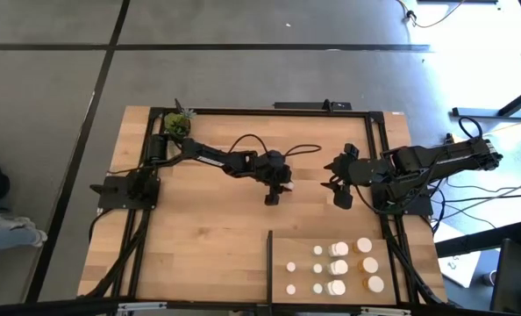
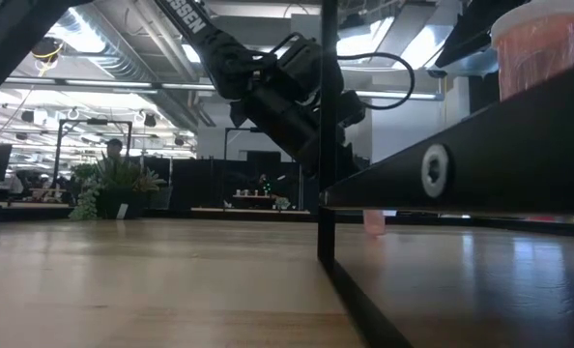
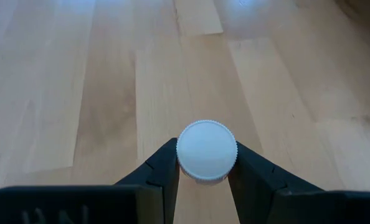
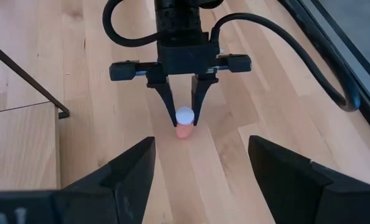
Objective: Pick and place medicine bottles onto shelf by color
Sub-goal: Put the pink pill bottle on the shelf aligned with the other pink pill bottles
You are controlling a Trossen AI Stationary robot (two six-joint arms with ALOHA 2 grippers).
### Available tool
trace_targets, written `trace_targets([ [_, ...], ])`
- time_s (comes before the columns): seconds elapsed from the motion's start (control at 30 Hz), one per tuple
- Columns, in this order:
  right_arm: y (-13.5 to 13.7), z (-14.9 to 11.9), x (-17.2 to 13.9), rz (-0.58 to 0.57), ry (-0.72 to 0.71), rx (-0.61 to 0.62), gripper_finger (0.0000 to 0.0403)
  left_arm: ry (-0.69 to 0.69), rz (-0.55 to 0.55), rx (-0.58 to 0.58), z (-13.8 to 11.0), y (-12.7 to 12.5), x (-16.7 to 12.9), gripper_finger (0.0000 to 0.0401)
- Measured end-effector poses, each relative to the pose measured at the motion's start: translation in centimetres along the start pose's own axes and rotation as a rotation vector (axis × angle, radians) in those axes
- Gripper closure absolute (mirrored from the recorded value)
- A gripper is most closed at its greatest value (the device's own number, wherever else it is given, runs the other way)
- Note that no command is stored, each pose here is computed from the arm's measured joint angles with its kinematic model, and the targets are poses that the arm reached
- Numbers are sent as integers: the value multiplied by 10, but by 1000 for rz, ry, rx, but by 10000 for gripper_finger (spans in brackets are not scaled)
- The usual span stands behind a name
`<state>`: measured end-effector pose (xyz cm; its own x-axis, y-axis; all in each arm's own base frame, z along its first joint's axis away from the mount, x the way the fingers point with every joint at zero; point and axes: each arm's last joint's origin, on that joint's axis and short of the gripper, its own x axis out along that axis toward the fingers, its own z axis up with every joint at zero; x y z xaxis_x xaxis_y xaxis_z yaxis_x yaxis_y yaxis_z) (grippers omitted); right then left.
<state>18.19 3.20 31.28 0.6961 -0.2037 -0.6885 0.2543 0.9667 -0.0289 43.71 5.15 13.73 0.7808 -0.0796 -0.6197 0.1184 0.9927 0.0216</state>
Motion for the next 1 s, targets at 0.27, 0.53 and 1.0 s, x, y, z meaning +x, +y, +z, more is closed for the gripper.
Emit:
trace_targets([
  [0.27, 0, 0, 0, 0, 0, 0, 144, 10, 12, -23, -1, 0, 0, 289],
  [0.53, 0, 0, 0, 0, 0, 0, 144, 9, 12, -36, -1, 0, 0, 240],
  [1.0, 0, 0, 0, 1, 0, 1, 144, -14, 9, -31, 9, -4, -9, 200],
])
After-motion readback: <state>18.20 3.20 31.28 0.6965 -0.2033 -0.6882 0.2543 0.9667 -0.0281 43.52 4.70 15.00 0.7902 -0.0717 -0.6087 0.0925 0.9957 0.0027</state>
